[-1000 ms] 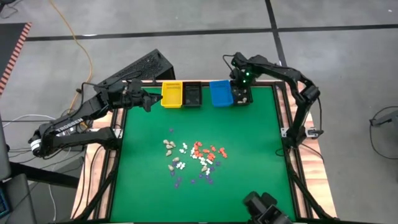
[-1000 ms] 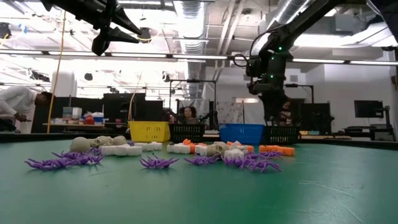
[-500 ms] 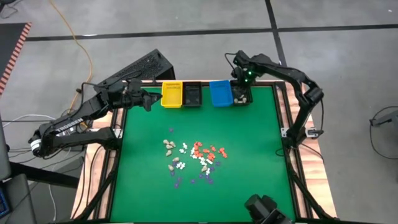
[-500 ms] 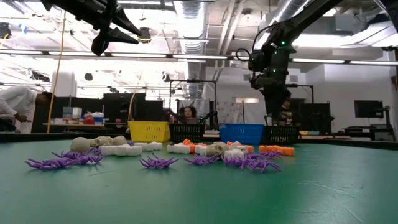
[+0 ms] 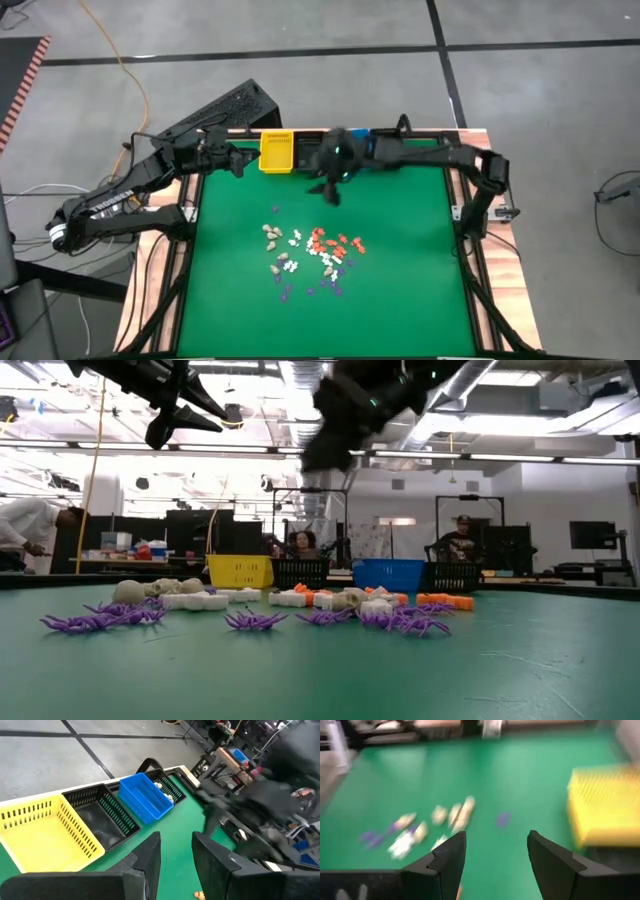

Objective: Sort Halloween decoration
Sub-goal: Put the white skull toy into the right black basket

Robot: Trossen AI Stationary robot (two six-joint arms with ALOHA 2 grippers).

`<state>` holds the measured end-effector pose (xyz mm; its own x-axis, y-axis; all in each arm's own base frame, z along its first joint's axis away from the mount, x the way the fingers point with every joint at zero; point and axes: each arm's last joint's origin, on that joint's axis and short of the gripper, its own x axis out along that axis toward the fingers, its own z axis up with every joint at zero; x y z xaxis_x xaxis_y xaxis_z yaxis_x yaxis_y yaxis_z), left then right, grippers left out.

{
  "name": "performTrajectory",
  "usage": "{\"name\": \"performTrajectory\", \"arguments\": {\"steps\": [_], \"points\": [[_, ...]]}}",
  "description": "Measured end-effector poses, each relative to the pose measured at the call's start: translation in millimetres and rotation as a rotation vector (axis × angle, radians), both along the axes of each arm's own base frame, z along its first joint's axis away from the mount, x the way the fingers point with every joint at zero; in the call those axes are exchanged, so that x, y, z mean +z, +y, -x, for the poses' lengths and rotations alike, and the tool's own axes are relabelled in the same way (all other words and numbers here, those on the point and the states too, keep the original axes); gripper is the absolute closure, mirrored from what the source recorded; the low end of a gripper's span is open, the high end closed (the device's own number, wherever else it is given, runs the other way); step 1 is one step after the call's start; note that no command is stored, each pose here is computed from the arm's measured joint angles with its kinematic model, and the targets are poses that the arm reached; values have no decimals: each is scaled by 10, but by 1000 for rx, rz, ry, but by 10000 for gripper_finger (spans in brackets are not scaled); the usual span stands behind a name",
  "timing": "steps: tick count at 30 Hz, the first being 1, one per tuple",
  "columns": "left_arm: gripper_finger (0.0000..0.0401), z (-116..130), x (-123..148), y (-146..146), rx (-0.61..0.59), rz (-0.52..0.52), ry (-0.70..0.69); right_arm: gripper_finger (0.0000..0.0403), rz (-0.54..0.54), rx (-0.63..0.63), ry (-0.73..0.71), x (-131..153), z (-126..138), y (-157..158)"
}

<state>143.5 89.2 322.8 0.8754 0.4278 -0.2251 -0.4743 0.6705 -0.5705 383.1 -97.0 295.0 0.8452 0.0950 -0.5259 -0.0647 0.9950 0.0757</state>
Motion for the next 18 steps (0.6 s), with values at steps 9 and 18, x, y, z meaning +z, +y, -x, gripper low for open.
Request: {"name": "performTrajectory", "arguments": {"steps": [9, 18], "points": [[300, 12, -22, 12, 57, -1, 28, 168, 242, 9, -186, -141, -444, 549], [300, 16, -56, 4, 52, 14, 60, 168, 96, 5, -178, -690, -798, 745]]}}
